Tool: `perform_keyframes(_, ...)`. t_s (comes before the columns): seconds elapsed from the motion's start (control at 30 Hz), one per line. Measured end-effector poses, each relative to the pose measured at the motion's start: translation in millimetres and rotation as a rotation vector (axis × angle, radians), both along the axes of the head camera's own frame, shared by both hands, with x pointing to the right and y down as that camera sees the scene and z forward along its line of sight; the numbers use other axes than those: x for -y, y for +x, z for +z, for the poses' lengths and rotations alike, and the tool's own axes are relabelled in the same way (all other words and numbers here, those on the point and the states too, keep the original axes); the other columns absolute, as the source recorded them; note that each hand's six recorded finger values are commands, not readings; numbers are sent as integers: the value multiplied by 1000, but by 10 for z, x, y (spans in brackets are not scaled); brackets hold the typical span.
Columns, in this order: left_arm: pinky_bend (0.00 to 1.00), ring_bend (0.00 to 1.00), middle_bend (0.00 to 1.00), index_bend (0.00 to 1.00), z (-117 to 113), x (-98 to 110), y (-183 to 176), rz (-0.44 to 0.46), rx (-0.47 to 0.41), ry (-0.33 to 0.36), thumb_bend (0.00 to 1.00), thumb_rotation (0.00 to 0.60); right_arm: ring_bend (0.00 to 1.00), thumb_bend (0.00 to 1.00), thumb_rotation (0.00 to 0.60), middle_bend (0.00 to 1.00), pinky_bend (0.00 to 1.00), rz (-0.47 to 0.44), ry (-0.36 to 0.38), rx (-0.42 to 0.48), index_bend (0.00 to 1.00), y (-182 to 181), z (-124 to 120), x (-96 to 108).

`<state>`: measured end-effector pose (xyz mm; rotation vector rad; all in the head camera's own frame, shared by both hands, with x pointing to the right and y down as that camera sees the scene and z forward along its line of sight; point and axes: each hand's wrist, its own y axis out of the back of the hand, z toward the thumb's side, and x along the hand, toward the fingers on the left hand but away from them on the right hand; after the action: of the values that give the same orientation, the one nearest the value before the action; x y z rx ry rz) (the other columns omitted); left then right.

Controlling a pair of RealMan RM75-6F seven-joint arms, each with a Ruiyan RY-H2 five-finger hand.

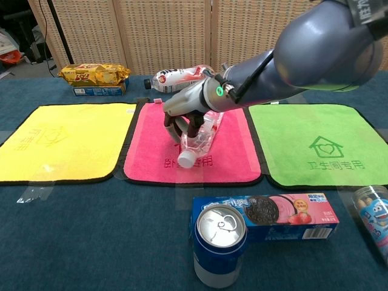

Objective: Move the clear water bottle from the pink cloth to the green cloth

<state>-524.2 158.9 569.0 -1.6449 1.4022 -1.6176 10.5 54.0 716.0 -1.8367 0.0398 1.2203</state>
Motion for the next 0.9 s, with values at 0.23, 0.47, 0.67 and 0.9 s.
perform_keyframes(0.23, 0, 0, 0, 0, -13, -6, 23, 6, -2, 5, 0, 600, 161, 1000, 600, 319, 196, -6, 19, -71, 397, 259, 2, 9)
perform_keyframes(0.47, 0, 0, 0, 0, -12, -5, 33, 7, -4, 5, 0, 600, 161, 1000, 600, 319, 212, -13, 26, -131, 397, 485, -31, -26)
perform_keyframes(0.67, 0, 0, 0, 0, -27, -6, 28, 6, -6, 8, 0, 600, 161, 1000, 600, 316, 212, -10, 18, -205, 397, 744, -46, -83)
perform_keyframes(0.9, 0, 0, 0, 0, -44, -10, 31, 8, -12, 12, 0, 600, 161, 1000, 600, 312, 215, 13, 22, -324, 397, 1139, -55, -74)
